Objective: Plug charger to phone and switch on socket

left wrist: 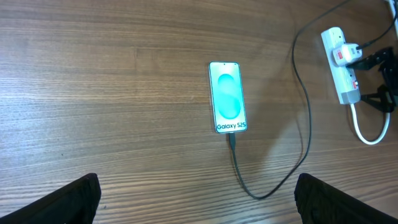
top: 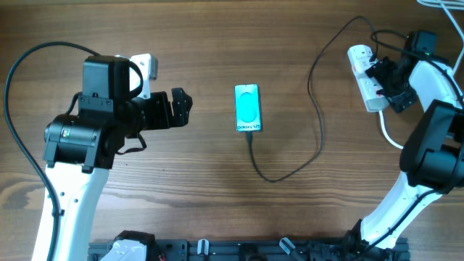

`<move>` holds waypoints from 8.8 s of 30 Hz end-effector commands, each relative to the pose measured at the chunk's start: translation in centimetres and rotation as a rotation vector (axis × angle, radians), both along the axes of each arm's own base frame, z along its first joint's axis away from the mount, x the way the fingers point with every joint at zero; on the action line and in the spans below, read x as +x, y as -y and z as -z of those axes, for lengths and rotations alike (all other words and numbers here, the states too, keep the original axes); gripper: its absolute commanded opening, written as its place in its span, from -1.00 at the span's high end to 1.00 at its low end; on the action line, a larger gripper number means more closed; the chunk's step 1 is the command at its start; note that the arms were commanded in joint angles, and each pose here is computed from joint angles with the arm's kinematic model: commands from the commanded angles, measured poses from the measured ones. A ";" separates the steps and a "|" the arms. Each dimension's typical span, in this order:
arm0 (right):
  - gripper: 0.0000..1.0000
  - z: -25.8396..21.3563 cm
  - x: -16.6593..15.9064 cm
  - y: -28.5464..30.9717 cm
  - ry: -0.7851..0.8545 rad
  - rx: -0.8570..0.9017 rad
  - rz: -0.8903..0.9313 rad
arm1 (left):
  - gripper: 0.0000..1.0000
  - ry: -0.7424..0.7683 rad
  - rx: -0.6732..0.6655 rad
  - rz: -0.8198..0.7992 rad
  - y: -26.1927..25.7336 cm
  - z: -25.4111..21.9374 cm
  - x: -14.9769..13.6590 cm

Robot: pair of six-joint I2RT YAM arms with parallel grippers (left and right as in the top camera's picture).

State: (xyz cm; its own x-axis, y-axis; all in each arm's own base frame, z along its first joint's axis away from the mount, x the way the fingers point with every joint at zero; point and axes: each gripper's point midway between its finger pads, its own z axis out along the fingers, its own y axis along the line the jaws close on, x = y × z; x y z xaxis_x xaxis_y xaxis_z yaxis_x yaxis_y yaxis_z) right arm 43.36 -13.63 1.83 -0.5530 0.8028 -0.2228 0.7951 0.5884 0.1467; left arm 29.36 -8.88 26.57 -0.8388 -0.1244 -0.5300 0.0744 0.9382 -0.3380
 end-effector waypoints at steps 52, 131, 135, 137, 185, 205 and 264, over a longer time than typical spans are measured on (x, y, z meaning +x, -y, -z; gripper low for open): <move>-0.99 -24.9 -24.5 -12.2 0.568 -0.168 -0.293 | -1.00 0.006 0.013 0.010 -0.1 0.0 0.0; -1.00 -15.9 -19.0 -17.1 1.241 -0.691 -0.875 | -1.00 0.006 0.013 0.010 -0.1 0.0 0.0; -1.00 -15.8 -18.9 -16.6 1.221 -0.715 -0.858 | -1.00 0.006 0.013 0.010 -0.1 0.0 -0.1; -0.99 -15.7 -18.8 -15.9 1.204 -0.724 -0.819 | -1.00 0.006 0.013 0.010 -0.1 0.0 0.0; -0.99 -15.7 -18.7 -15.1 1.196 -0.717 -0.758 | -1.00 0.006 0.014 0.010 -0.1 0.0 -0.1; -0.99 -15.7 -18.7 -15.1 1.196 -0.716 -0.758 | -1.00 0.006 0.014 0.010 -0.1 0.0 -0.1; -1.00 -15.8 -18.7 -15.1 1.196 -0.717 -0.757 | -1.00 0.785 0.028 -0.226 -7.0 7.7 -7.0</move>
